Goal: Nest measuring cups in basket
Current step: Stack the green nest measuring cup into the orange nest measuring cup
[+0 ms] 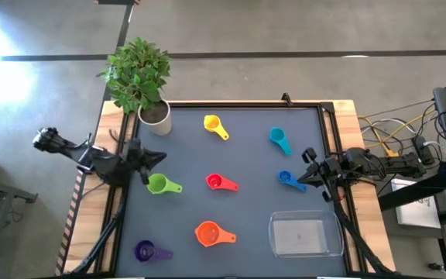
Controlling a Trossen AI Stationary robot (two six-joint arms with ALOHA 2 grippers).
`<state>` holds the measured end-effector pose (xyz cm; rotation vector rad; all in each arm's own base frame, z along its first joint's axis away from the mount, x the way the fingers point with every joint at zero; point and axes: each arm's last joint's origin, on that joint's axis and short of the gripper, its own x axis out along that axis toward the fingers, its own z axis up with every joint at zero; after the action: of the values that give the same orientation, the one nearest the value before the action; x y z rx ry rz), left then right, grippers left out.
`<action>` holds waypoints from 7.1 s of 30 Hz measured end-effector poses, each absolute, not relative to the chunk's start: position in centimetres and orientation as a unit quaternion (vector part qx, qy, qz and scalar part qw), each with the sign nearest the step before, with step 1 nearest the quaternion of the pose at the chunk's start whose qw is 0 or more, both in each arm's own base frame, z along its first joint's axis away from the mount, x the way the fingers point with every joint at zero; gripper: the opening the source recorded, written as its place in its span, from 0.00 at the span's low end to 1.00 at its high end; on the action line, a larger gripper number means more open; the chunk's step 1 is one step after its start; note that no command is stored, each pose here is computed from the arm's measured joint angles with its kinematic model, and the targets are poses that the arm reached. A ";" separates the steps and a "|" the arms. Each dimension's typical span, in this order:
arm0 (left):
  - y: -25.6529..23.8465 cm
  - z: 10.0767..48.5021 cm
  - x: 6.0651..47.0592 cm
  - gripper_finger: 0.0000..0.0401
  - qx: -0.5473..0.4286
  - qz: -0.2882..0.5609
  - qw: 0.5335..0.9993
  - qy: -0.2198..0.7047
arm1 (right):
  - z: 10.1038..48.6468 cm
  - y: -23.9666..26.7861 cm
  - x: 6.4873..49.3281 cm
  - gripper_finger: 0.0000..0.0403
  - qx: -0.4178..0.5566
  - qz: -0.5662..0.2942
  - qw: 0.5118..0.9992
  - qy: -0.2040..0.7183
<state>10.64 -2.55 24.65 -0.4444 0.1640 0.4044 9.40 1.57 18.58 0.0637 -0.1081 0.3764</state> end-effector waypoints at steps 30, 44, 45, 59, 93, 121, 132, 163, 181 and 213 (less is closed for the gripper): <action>-8.7 23.0 15.8 0.59 -0.346 0.383 0.749 0.414 | 18.6 1.6 9.4 0.02 0.032 0.187 0.980 -0.054; -8.1 21.7 13.7 0.61 -0.468 0.447 0.628 0.432 | 18.6 1.6 9.4 0.02 0.032 0.187 0.980 -0.054; -8.0 21.7 13.6 0.61 -0.471 0.457 0.618 0.434 | 18.6 1.6 9.4 0.02 0.032 0.187 0.980 -0.054; -7.5 18.3 12.6 0.61 -0.501 0.512 0.564 0.410 | 18.6 1.6 9.4 0.02 0.032 0.187 0.980 -0.054; -8.4 16.0 14.3 0.00 -0.584 0.393 0.600 0.380 | 18.6 1.6 9.4 0.02 0.032 0.187 0.980 -0.054; -15.1 24.0 24.5 0.00 -0.554 0.359 0.629 0.411 | 18.6 1.6 9.4 0.02 0.032 0.187 0.980 -0.054; -18.5 24.8 30.3 0.00 -0.546 0.336 0.647 0.414 | 18.6 1.6 9.4 0.02 0.032 0.187 0.980 -0.054; -23.3 21.8 33.1 0.00 -0.506 0.434 0.588 0.459 | 18.6 1.6 9.4 0.02 0.032 0.187 0.980 -0.054; -22.5 21.5 32.4 0.00 -0.506 0.455 0.576 0.454 | 18.6 1.6 9.4 0.02 0.032 0.187 0.980 -0.054; -22.9 26.4 34.6 0.51 -0.270 0.207 0.780 0.526 | 18.6 1.6 9.4 0.02 0.032 0.187 0.980 -0.054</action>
<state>34.57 -22.89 26.39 -0.5829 1.1363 0.4484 9.40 1.57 18.58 0.0636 -0.1084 0.3761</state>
